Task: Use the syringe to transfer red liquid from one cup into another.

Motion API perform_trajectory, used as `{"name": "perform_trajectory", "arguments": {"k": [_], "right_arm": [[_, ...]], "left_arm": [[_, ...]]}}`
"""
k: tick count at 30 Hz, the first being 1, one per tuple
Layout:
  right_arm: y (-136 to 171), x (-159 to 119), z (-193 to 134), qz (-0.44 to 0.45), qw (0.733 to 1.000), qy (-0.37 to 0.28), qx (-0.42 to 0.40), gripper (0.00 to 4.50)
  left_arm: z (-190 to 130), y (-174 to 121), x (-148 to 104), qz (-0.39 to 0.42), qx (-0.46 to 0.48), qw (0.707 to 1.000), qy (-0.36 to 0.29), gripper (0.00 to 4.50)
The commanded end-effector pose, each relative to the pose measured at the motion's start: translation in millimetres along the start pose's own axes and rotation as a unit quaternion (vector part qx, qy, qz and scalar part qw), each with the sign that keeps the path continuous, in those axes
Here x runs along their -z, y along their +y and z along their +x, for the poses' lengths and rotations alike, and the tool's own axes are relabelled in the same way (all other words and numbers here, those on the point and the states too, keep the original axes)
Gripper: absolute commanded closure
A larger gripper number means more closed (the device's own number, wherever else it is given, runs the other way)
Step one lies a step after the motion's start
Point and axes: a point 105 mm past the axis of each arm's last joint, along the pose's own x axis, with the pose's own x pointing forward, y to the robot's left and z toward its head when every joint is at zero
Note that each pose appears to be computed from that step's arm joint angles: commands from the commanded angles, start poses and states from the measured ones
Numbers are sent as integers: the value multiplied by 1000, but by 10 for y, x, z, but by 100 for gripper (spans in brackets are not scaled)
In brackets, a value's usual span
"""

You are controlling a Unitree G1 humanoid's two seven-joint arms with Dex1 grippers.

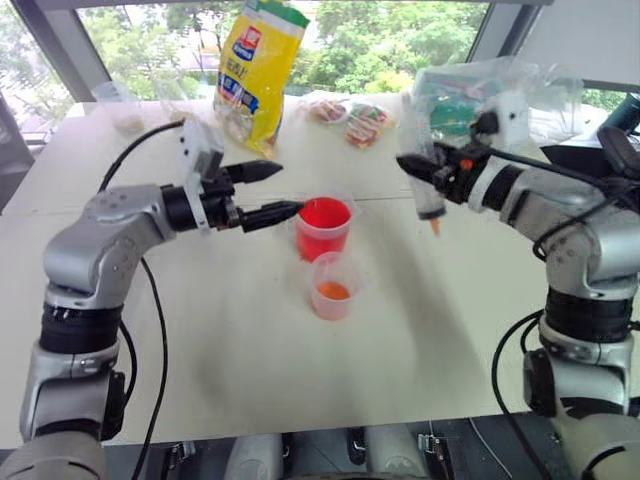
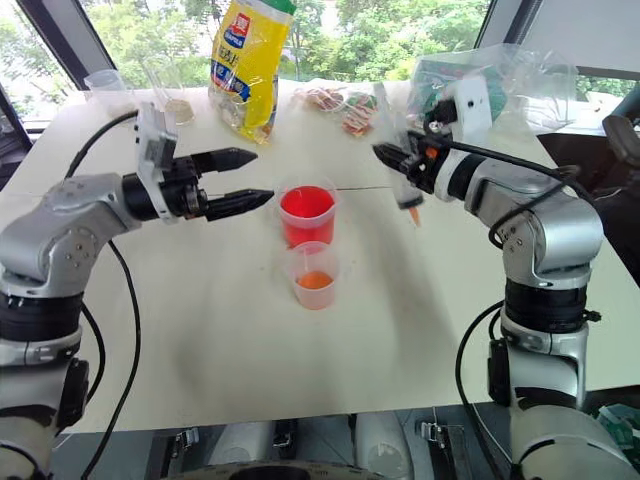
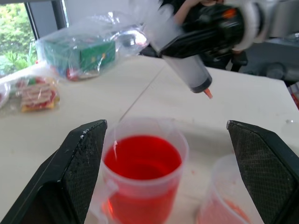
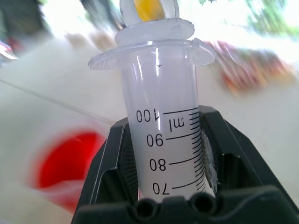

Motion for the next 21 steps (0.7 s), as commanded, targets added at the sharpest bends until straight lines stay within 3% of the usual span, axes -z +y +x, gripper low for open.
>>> {"name": "perform_trajectory", "arguments": {"k": [1,6,10,15,21], "right_arm": [[304,-521,62,-15,986,-153,-57,310],[517,-584,264,12,968,-234,-94,310],[579,-393,460,25,962,-252,-103,310],[614,37,674,36,966,-238,-93,310],[634,358,707,29,973,-213,-89,310]], "left_arm": [[-7,89,-162,22,-1,1000,-16,22],[11,160,-178,40,3,999,-5,22],[7,214,-239,50,-6,999,-10,22],[54,281,-256,62,-23,998,-10,22],[174,362,-329,74,-36,996,-27,22]]}}
